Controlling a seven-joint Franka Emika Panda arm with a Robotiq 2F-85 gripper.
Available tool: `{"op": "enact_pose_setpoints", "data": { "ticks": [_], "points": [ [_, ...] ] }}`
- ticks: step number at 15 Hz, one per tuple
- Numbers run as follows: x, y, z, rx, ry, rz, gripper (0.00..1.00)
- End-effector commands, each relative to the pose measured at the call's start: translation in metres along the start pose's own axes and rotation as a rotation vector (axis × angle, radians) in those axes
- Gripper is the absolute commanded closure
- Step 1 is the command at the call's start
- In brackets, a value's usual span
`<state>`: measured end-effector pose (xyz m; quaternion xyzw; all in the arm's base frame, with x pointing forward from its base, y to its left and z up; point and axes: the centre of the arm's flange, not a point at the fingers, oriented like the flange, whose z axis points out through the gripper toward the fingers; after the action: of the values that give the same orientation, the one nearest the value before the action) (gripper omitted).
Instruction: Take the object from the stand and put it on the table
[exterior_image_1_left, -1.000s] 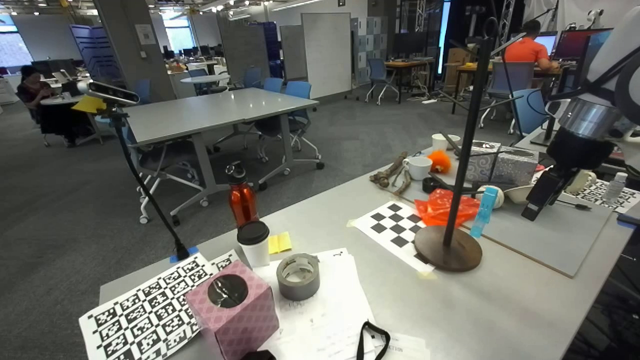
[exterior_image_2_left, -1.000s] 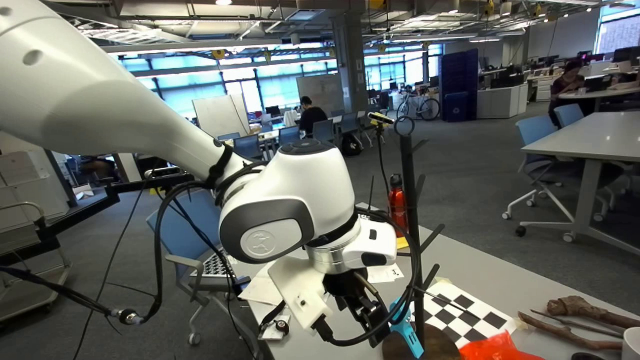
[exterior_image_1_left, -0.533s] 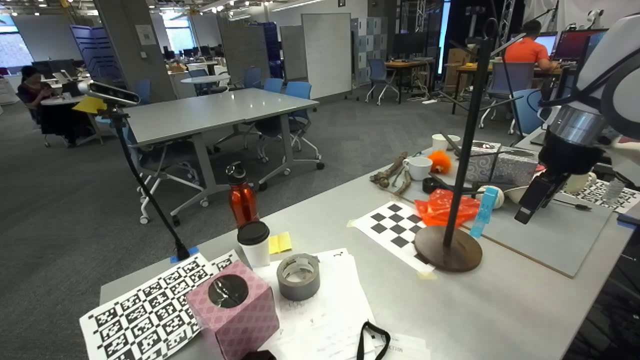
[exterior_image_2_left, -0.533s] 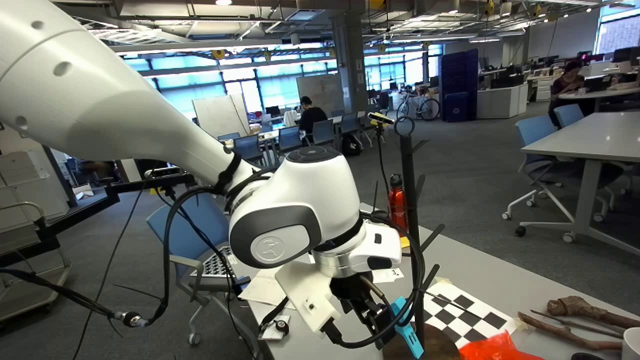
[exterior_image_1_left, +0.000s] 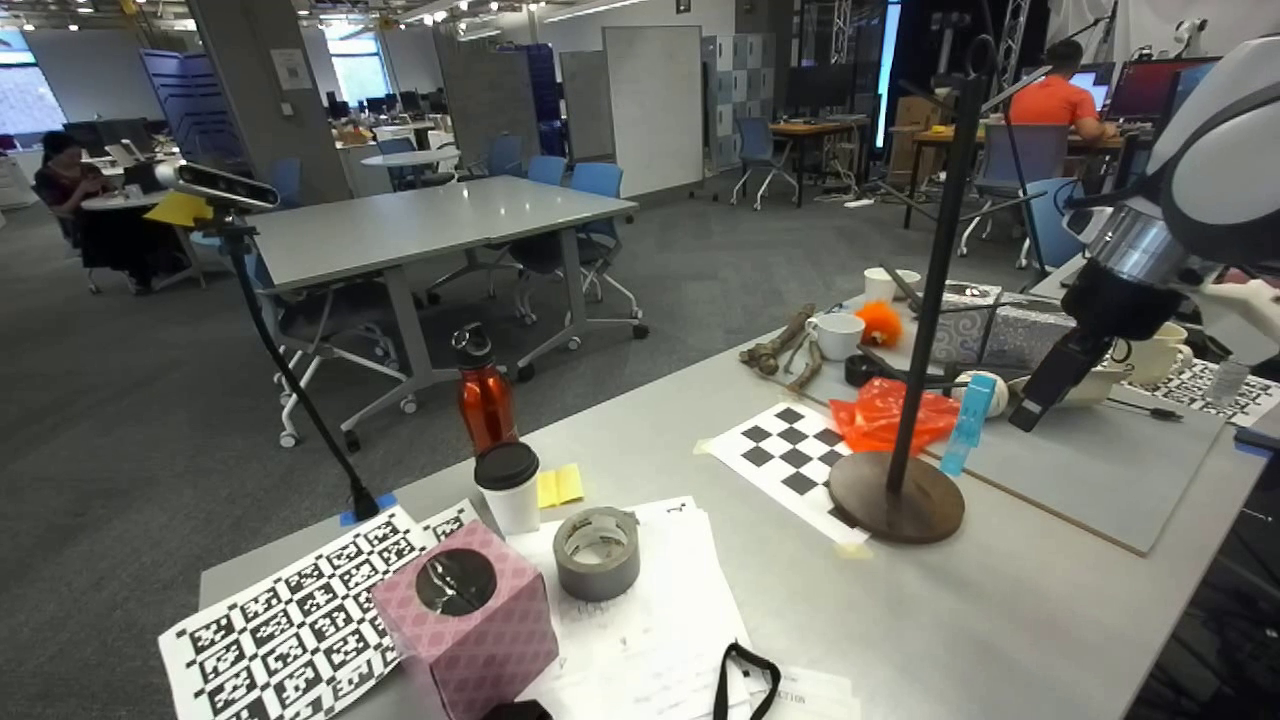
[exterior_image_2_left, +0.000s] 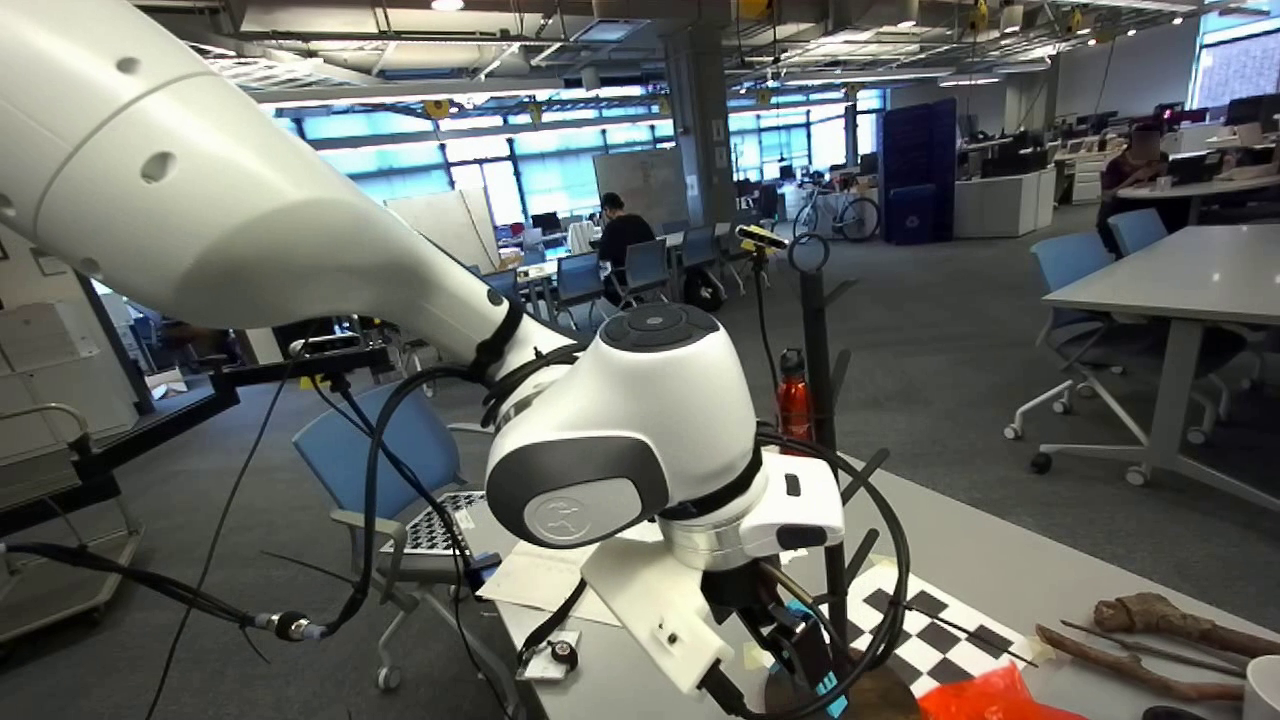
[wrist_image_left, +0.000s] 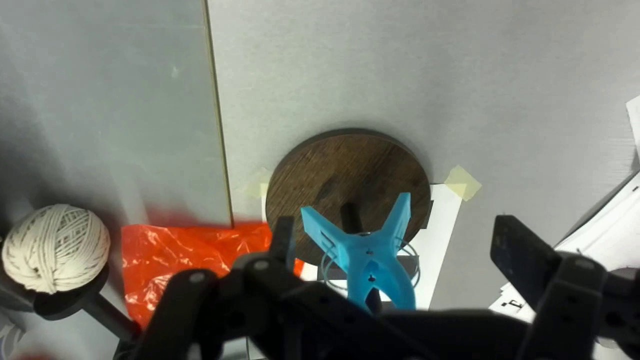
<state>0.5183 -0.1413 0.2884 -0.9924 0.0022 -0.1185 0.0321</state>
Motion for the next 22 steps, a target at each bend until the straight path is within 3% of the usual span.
{"op": "enact_pose_setpoints", "data": {
  "ticks": [1, 14, 22],
  "points": [
    [0.009, 0.015, 0.016, 0.034, 0.026, -0.013, 0.0],
    [0.012, -0.005, 0.03, 0.02, 0.015, -0.012, 0.0],
    [0.023, -0.001, 0.037, -0.052, 0.108, 0.0, 0.0]
  ]
}}
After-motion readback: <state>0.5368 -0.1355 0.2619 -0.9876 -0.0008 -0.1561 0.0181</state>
